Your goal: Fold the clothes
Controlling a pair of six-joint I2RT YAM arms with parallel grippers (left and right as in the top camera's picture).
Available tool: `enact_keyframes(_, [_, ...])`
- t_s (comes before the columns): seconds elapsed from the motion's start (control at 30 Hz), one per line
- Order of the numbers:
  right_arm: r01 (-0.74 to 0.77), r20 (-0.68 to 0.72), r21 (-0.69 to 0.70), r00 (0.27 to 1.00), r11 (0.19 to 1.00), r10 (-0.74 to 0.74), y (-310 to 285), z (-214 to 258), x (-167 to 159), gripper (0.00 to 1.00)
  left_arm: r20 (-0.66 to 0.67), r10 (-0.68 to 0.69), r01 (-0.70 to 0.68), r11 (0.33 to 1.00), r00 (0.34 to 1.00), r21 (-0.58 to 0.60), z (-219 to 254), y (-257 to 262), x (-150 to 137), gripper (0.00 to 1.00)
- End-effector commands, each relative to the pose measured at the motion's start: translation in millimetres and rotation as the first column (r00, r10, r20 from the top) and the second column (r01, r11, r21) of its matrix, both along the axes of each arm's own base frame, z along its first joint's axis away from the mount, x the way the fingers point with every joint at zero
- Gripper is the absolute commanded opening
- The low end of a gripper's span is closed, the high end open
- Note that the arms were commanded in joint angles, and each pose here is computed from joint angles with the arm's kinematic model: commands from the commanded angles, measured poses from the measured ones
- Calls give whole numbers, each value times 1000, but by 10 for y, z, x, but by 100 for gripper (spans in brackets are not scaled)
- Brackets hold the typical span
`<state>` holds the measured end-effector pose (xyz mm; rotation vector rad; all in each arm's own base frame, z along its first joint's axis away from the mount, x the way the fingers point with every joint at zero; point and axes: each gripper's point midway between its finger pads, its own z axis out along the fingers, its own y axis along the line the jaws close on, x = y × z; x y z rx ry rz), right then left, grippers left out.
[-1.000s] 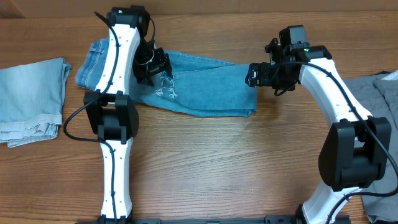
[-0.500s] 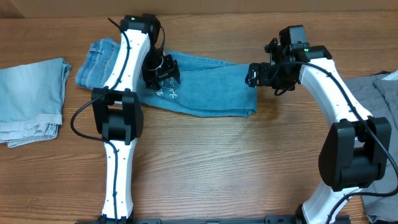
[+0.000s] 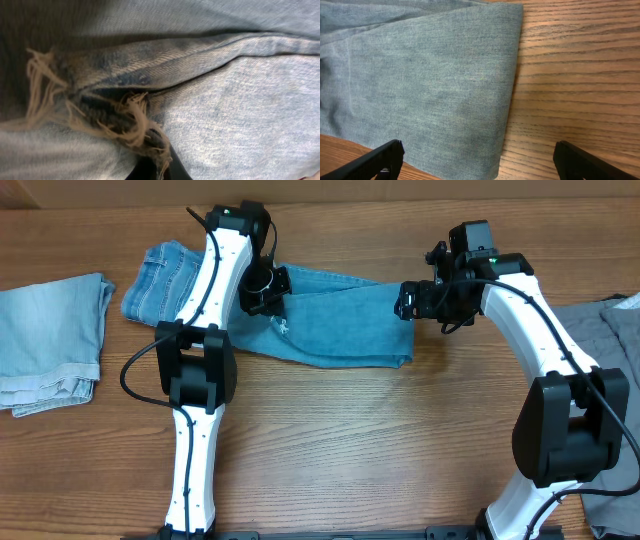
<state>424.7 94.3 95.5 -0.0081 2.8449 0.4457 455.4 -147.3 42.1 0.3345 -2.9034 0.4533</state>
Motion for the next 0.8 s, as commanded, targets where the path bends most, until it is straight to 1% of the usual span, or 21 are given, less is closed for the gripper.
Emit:
enact_keyframes(0.0, [-1,24,-3,1000,1000,1,-10,80,21,100,106,-73,77,997,992,-30,127,-80,160,4])
enact_keyframes(0.13, [1,25,-9,1000,1000,-1,-22,77,23,100,215,-128,138,990,968,-36,357,-106,323,4])
enact_keyframes(0.23, [1,25,-9,1000,1000,-1,-21,77,24,100,313,-134,148,989,940,-20,621,-106,485,4])
enact_keyframes(0.3, [2,25,-9,1000,1000,-1,-22,77,23,100,347,-137,139,990,928,18,693,-50,550,4])
enact_keyframes(0.33, [2,25,-9,1000,1000,-1,-22,77,23,100,348,-139,137,990,927,31,688,-29,557,6])
enact_keyframes(0.37, [2,25,-9,1000,1000,-1,-21,77,24,100,343,-143,131,990,929,57,670,16,553,9])
enact_keyframes(0.43, [2,25,-9,1000,1000,-1,-21,77,24,100,328,-149,124,988,933,97,634,87,534,11])
enact_keyframes(0.5, [2,25,-9,1000,1000,-1,-22,77,23,100,311,-159,121,983,937,137,610,145,502,18])
enact_keyframes(0.53, [2,25,-9,1000,1000,-1,-22,77,23,100,309,-161,120,982,937,148,605,162,499,25])
enact_keyframes(0.57, [2,24,-9,1000,1000,-1,-22,76,22,100,306,-163,118,980,938,159,601,181,496,35])
enact_keyframes(0.6, [2,24,-9,1000,1000,-1,-22,75,21,100,305,-163,117,980,938,163,600,192,494,41])
enact_keyframes(0.63, [2,24,-10,1000,1000,-2,-22,68,21,100,300,-151,106,981,942,162,603,206,486,43])
enact_keyframes(0.67, [3,27,-8,1000,1000,-3,-22,43,25,98,287,-129,89,985,949,148,603,198,460,42])
enact_keyframes(0.77, [4,17,-4,1000,1000,-3,-17,-55,-10,93,271,-123,115,992,955,47,636,-19,385,26])
